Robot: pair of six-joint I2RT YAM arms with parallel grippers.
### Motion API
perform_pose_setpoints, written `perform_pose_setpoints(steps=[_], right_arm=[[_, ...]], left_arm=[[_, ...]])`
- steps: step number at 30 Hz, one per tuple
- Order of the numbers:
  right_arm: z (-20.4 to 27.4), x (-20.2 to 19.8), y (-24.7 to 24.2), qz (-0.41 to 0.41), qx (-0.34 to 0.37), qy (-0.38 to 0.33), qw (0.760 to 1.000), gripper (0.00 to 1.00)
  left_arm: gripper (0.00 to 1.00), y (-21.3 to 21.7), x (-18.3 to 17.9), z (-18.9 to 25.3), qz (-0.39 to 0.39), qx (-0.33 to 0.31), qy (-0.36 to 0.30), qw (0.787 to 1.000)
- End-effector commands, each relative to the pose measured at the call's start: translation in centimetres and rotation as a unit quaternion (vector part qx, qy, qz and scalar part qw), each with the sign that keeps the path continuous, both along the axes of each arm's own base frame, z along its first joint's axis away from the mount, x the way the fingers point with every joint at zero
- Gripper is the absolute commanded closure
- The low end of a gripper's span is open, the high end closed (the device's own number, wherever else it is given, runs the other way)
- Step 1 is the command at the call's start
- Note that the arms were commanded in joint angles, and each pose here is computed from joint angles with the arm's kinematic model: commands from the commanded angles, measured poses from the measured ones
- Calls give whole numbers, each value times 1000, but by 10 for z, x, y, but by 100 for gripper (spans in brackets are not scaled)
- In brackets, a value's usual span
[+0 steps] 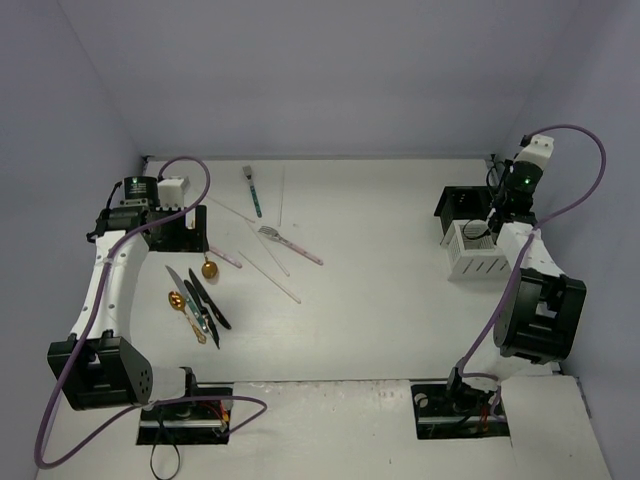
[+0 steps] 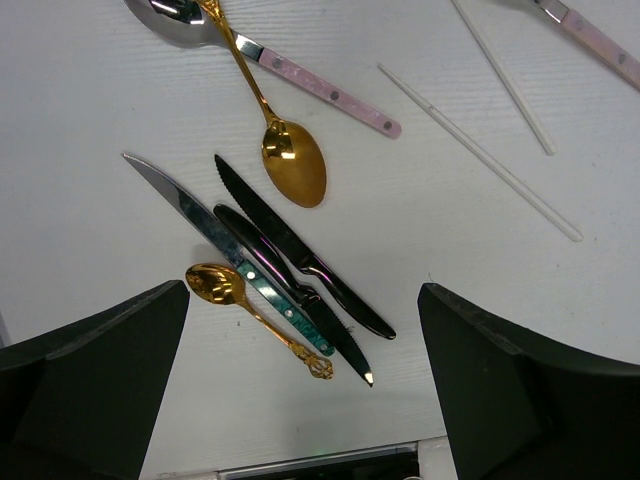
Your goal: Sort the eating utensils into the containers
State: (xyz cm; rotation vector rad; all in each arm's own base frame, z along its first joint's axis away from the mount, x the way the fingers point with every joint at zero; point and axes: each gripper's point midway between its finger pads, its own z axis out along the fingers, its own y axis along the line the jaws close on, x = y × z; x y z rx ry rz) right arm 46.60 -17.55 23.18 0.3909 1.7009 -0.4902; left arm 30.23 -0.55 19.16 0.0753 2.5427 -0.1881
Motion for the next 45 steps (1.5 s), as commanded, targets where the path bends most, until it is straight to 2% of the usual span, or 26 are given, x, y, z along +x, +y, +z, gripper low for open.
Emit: perform_pose_setpoints(steps=[1, 6, 28, 32, 38, 45], right_arm=[[39, 16, 5, 37, -26, -104, 994, 100], [30, 23, 10, 53, -14, -103, 993, 100], [71, 38, 10, 67, -33, -138, 988, 100], [60, 35, 12, 81, -44, -157, 983, 100], [56, 12, 17, 85, -81, -230, 966, 100], [33, 5, 23, 113, -85, -228, 963, 100]], left_arm=[[3, 1, 14, 21, 2, 2, -32, 999], [3, 2, 14, 20, 3, 3, -29, 1000], [3, 3, 20, 16, 4, 5, -22, 1000], [3, 3, 22, 18, 4, 5, -25, 1000], [3, 4, 24, 22, 6, 8, -29, 1000], [3, 5, 26, 23, 6, 8, -30, 999]])
